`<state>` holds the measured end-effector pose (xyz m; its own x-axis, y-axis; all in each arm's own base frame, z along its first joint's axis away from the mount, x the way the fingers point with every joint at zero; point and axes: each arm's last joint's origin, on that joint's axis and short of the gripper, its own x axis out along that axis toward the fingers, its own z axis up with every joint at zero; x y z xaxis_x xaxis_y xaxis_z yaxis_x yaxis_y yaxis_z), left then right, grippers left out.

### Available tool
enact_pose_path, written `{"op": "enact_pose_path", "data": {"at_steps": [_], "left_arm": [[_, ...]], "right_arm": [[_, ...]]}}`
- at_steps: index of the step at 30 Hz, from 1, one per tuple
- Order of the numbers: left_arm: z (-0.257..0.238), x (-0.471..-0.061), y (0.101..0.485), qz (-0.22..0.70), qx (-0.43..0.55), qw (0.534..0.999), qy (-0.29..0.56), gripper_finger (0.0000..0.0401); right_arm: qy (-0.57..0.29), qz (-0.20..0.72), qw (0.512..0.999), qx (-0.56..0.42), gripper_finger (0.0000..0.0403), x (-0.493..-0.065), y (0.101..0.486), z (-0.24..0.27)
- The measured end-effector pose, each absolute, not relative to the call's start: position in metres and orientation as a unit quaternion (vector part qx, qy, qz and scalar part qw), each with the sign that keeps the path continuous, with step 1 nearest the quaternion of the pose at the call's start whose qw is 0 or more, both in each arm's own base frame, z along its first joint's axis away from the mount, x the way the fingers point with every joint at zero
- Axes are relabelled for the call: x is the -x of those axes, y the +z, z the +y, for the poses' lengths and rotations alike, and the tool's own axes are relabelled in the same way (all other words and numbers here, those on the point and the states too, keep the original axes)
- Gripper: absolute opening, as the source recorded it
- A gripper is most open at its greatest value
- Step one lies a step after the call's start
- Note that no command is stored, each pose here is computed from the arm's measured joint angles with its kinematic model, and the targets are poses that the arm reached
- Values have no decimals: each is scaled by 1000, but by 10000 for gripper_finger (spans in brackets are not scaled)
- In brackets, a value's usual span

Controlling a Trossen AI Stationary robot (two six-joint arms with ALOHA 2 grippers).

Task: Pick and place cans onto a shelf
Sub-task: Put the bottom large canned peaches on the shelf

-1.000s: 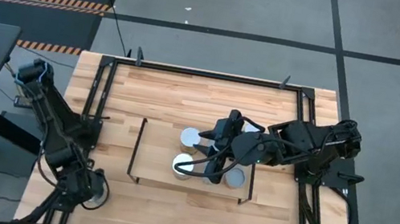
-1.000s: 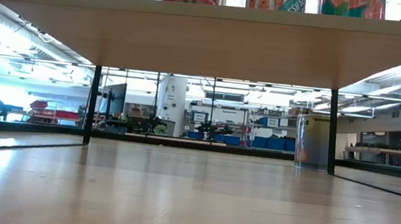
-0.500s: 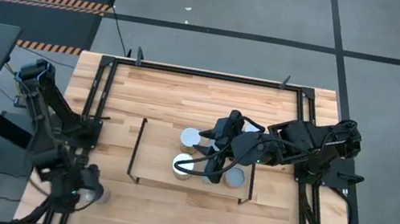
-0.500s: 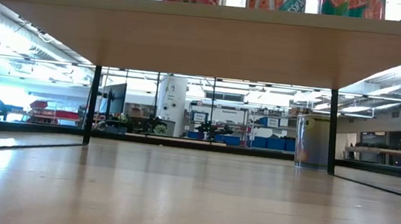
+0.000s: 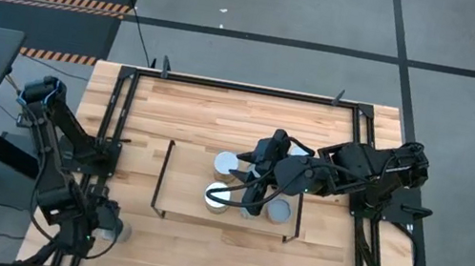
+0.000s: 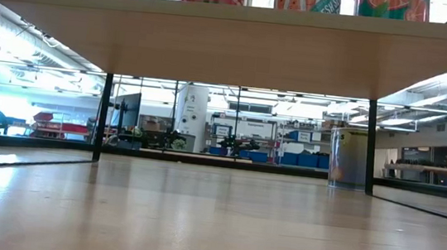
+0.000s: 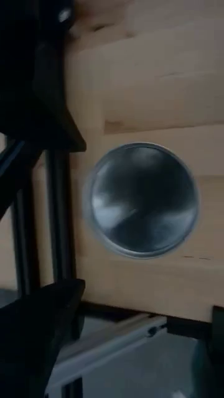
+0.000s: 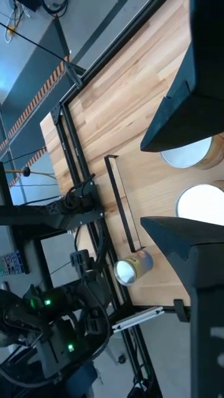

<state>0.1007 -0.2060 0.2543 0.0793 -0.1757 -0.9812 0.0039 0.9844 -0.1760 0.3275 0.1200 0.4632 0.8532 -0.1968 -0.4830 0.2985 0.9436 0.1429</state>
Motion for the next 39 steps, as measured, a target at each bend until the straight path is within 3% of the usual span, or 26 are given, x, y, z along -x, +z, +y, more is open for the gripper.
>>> {"op": "enact_pose_path", "data": {"at_steps": [9, 17, 30, 39], "left_arm": [[-212, -105, 229, 692, -13, 720, -54, 357], [-219, -116, 226, 617, -48, 782, -69, 357], [-228, -128, 211, 621, -64, 778, -74, 356], [-223, -127, 211, 639, -76, 762, -73, 313]], "right_arm": [[-127, 238, 957, -109, 188, -327, 463, 122], [-121, 239, 957, -109, 188, -326, 463, 124], [-97, 249, 956, -117, 188, -326, 463, 126], [-85, 254, 956, -117, 188, -326, 463, 126]]}}
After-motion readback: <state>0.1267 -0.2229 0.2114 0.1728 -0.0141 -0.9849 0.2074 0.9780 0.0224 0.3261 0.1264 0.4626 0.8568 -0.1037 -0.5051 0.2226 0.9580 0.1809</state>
